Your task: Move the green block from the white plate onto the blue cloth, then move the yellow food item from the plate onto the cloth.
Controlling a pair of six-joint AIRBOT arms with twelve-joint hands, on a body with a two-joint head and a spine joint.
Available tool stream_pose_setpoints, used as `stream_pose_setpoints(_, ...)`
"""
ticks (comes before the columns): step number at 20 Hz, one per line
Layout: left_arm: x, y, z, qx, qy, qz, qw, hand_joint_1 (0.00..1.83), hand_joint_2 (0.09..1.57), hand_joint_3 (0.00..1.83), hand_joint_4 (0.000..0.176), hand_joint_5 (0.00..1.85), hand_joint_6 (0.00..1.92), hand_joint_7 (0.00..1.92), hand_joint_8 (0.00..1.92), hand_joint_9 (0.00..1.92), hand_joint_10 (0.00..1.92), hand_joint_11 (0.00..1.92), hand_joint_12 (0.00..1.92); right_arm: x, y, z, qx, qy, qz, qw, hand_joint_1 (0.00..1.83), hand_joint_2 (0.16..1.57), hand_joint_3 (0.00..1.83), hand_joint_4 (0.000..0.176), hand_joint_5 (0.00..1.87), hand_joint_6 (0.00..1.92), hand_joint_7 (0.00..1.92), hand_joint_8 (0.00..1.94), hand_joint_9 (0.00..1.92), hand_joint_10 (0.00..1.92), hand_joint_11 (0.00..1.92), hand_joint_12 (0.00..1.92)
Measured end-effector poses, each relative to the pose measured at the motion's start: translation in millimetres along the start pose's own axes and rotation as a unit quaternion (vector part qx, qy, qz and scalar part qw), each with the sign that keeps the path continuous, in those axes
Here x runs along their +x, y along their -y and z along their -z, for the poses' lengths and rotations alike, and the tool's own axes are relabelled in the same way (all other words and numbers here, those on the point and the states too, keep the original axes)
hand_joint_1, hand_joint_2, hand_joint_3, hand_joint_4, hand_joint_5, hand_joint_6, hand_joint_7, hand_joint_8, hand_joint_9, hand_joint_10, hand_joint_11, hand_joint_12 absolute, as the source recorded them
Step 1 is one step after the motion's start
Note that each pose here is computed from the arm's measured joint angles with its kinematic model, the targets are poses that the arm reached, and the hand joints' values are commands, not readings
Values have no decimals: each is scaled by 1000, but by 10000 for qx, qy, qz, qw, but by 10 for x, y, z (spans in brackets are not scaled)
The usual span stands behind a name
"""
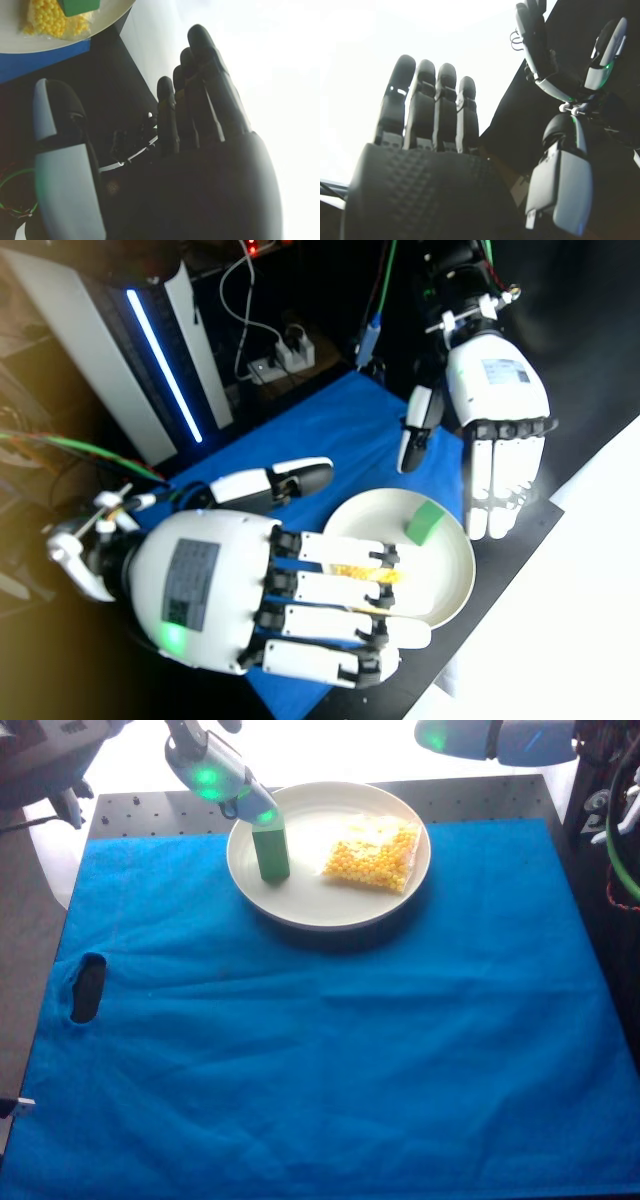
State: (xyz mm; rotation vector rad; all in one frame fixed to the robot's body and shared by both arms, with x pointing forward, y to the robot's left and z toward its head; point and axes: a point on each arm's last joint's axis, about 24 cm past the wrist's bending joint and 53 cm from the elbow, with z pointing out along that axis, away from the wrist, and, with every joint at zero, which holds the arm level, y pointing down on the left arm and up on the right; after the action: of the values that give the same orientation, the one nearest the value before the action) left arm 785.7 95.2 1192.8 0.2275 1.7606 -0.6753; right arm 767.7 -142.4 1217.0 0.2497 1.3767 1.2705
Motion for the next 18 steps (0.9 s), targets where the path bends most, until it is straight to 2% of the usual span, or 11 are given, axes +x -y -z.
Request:
stream_pose_setpoints(2,81,-16,-26,-42,-84,-16,10000,990,951,3,18,512,4,524,5,769,18,741,354,8,-2,-2,-4,-7,0,10000,423,875,2,25,426,1,506,1,401,1,3,1370)
stream_pose_setpoints(3,139,-30,-38,-69,-141,-24,9999,965,951,0,42,524,5,559,15,783,19,750,361,13,-2,-3,-5,-10,-3,10000,415,879,3,21,428,2,510,2,409,4,7,1379)
stream_pose_setpoints(4,181,-34,-54,-87,-182,-26,9998,938,954,1,38,547,12,579,20,791,20,762,367,13,-2,-3,-5,-10,-3,10000,406,882,4,29,426,1,516,4,414,6,6,1380)
stream_pose_setpoints(5,218,-43,-57,-106,-221,-29,9997,967,944,0,19,556,13,600,25,798,21,780,374,14,-3,-3,-5,-9,-6,10000,395,875,0,27,409,0,515,2,423,7,3,1362)
stream_pose_setpoints(7,258,-39,-81,-121,-260,-31,9996,995,923,2,0,582,0,641,2,839,4,841,309,14,-2,-3,-2,-9,-7,10000,375,862,0,21,383,0,505,0,417,2,0,1336)
stream_pose_setpoints(10,319,-12,-126,-106,-303,-34,9995,1018,783,0,9,599,7,665,5,825,4,797,282,54,-23,-4,-23,-46,-30,10000,394,850,0,41,378,0,504,1,423,1,0,1269)
stream_pose_setpoints(11,370,3,-138,-100,-349,-37,9993,1030,778,0,0,608,8,675,8,820,1,789,282,62,-25,-6,-25,-51,-34,10000,384,864,5,48,376,0,507,3,419,0,0,1257)
stream_pose_setpoints(14,449,-24,-154,-146,-425,-52,9990,988,797,1,0,600,2,611,0,803,0,788,292,64,-23,-7,-20,-45,-48,10000,393,864,0,50,376,1,502,0,418,5,0,1261)
stream_pose_setpoints(15,465,-48,-157,-169,-437,-56,9989,991,797,0,0,613,0,627,0,802,0,713,410,67,-26,-7,-24,-47,-50,10000,383,868,2,55,375,0,497,0,416,5,0,1251)
stream_pose_setpoints(16,485,-61,-157,-182,-454,-59,9988,1005,800,0,0,631,0,642,0,818,1,650,555,70,-26,-7,-26,-51,-49,10000,396,875,2,47,378,1,497,0,423,6,0,1275)
stream_pose_setpoints(18,536,-75,-180,-223,-505,-68,9984,999,849,0,0,640,0,658,0,829,2,623,729,79,-26,-11,-24,-51,-62,10000,399,880,3,59,395,4,510,2,443,10,0,1266)
